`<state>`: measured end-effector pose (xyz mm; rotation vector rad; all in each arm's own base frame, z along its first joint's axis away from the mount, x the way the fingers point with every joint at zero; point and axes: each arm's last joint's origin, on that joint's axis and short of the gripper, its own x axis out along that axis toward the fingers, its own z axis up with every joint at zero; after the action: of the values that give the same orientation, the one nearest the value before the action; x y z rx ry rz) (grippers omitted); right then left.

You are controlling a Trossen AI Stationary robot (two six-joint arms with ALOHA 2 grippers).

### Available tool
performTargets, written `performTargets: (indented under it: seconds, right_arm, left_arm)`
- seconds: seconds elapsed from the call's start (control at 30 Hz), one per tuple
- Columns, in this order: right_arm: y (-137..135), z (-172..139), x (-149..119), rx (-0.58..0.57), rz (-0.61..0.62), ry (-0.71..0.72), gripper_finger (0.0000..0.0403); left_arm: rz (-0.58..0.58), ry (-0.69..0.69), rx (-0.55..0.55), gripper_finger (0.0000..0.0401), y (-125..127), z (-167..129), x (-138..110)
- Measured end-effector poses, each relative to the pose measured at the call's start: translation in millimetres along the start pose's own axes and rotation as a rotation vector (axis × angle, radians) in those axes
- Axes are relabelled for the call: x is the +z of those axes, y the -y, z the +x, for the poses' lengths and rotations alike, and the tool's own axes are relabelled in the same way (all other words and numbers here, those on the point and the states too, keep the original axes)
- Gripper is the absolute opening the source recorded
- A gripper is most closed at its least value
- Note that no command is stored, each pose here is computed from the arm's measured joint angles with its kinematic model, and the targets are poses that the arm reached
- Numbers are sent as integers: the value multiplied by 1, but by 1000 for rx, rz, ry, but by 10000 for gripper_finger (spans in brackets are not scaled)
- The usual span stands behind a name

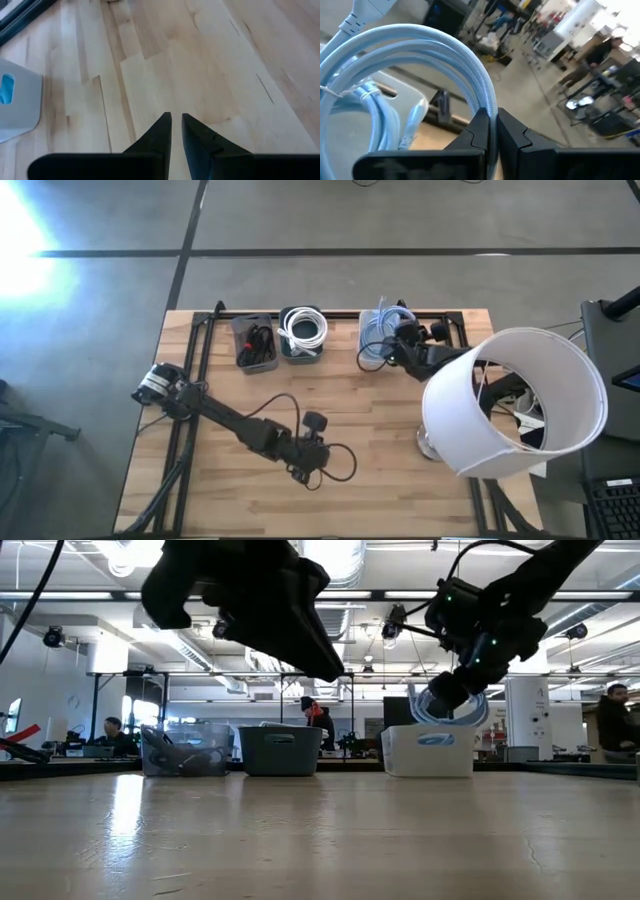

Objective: Sort HDMI cables
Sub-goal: Put the light blue HDMI cable into the white bin, then return to Home Position

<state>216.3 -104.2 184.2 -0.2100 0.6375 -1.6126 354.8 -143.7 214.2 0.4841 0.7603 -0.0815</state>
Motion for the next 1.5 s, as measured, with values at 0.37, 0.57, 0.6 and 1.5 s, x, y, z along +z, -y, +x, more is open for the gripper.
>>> performTargets:
  seconds: [0.37, 0.57, 0.6, 1.5]
  right_arm:
    - [-5, 6, -2, 186, -49, -68, 51]
    - [-5, 7, -2, 191, -64, -67, 71]
    - [-5, 6, -2, 192, -67, -67, 75]
    - [6, -10, 8, 451, -151, -34, 173]
  left_arm:
    - [32, -2, 12, 48, -6, 2, -1]
    - [33, -7, 12, 48, -7, 3, -2]
    - [33, -7, 12, 48, -7, 3, -2]
    - [-3, -15, 12, 48, -7, 3, -3]
